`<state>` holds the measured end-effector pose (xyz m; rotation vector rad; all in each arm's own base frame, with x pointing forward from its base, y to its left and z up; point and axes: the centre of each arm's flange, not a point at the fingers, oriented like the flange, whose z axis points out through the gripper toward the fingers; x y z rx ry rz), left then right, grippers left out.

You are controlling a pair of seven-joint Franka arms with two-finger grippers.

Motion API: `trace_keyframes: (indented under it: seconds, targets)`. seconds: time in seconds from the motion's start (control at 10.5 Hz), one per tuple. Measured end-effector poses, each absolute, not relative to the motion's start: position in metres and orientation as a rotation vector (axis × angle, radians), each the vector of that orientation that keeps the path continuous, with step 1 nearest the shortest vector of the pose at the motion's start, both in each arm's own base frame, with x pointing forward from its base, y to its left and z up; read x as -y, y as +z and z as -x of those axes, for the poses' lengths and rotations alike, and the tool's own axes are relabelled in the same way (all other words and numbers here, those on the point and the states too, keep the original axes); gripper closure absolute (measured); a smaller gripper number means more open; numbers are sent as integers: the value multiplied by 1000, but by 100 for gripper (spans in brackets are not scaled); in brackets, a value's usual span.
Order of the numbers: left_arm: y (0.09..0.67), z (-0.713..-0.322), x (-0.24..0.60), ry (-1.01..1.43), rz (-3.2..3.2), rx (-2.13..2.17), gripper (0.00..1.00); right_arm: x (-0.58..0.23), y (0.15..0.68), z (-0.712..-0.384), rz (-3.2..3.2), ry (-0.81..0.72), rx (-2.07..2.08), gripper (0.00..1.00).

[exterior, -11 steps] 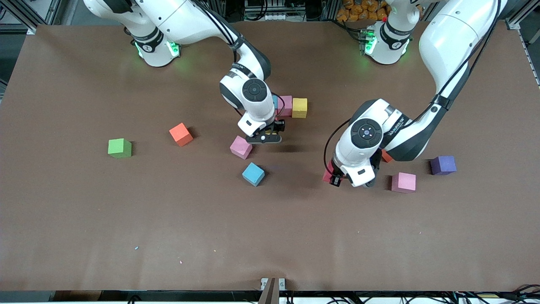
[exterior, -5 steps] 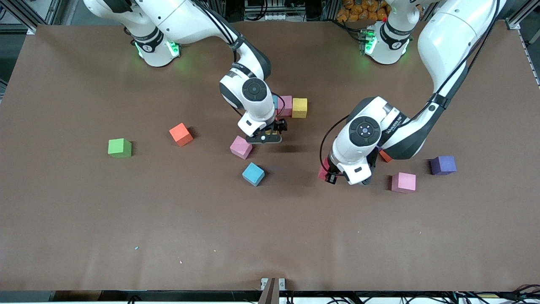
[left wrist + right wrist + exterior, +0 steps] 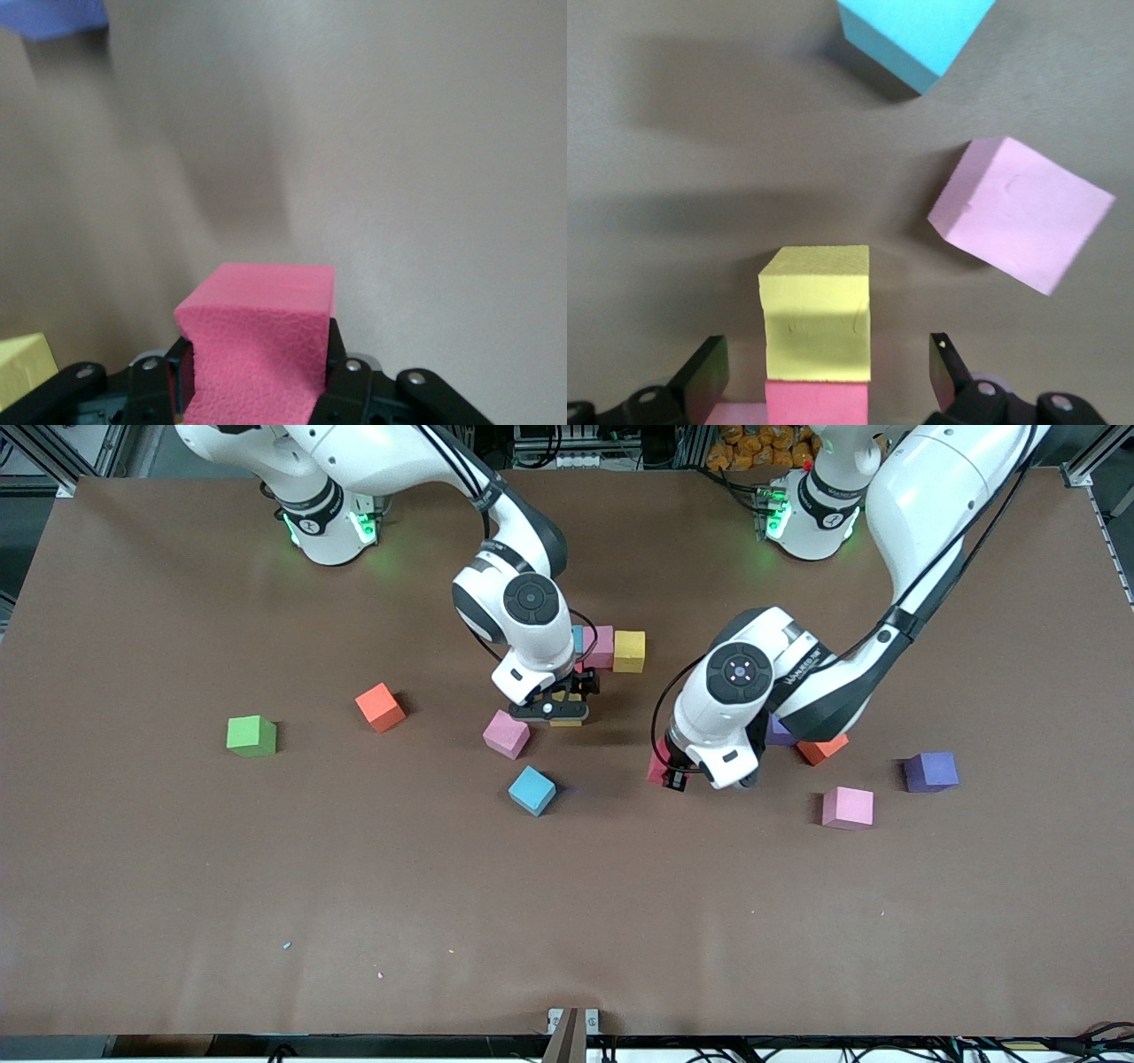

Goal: Arrange 11 blocks into digit 3

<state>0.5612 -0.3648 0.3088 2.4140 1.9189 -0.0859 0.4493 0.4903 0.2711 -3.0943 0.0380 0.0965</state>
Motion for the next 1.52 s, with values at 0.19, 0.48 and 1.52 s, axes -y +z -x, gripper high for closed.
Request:
trace_keyframes:
  seconds: [0.19,0.48,1.52]
  targets:
    - [291,-538,370,-102,-2290,-2017,46,-483,281,-455,3102,95,-58,0]
    - [267,-508,374,-135,-2215,-2158,46,-455,286,-479,3117,99,-135,0]
    - [230,-440,439,-229,-2267,-2192,46,-342,269,-551,3164,121,-170,0]
